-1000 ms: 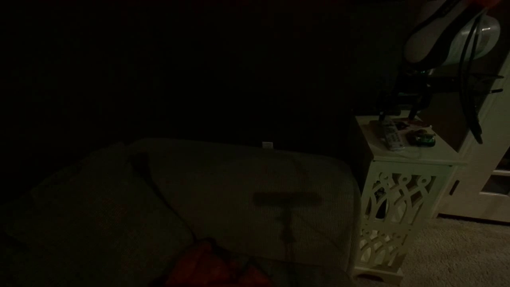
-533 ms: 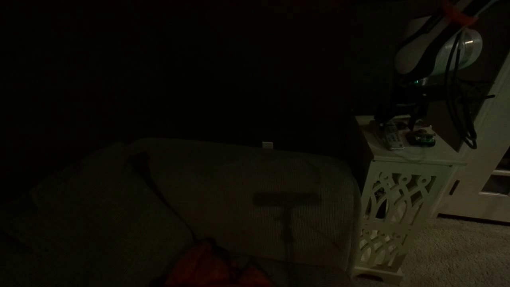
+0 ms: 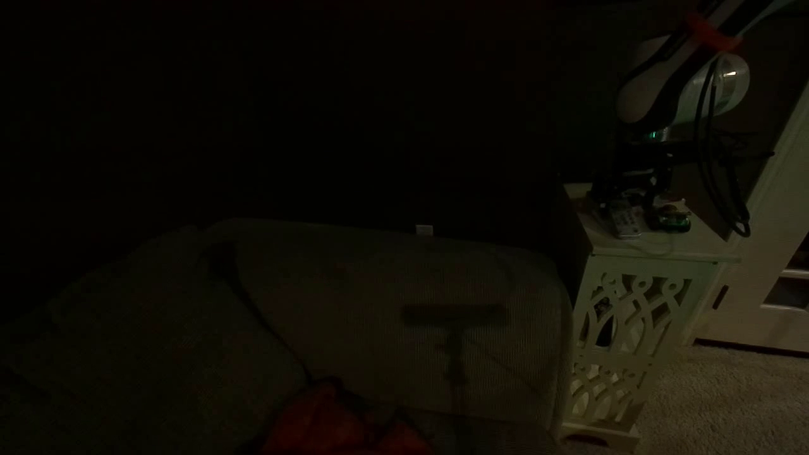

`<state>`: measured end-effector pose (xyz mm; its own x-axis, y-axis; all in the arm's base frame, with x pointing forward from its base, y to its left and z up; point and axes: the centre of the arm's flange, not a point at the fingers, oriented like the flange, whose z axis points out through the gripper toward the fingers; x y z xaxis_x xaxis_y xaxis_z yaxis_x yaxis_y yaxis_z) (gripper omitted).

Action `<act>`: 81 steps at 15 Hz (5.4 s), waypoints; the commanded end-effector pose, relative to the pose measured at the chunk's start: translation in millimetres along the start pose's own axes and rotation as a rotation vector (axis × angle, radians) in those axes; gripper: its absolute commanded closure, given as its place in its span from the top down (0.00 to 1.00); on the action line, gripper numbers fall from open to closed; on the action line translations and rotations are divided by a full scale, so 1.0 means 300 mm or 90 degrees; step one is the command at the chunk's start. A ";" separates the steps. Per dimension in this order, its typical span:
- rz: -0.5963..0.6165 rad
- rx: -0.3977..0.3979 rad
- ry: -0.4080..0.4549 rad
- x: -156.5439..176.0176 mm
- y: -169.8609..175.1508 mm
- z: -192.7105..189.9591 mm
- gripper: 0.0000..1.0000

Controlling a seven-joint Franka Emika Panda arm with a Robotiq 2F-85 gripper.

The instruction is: Put the grey remote control on the right armrest of the sofa.

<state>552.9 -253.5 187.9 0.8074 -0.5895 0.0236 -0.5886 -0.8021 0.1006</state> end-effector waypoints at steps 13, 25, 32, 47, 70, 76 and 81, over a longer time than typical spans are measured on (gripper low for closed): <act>0.025 0.010 0.021 -0.104 -0.052 -0.169 0.28; -0.195 0.175 -0.278 -0.260 -0.632 -0.395 0.28; -0.103 0.172 -0.271 -0.282 -0.663 -0.356 0.28; 0.262 0.090 -0.202 -0.181 -1.205 -0.357 0.53; 0.202 0.140 -0.098 0.193 -1.337 -0.033 0.28; 0.198 0.102 -0.085 0.243 -1.299 -0.055 0.28; 0.195 0.069 -0.120 0.227 -1.299 -0.014 0.28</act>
<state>793.3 16.9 158.8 0.5952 -0.7918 -0.1375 -0.7997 -0.6004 -0.0040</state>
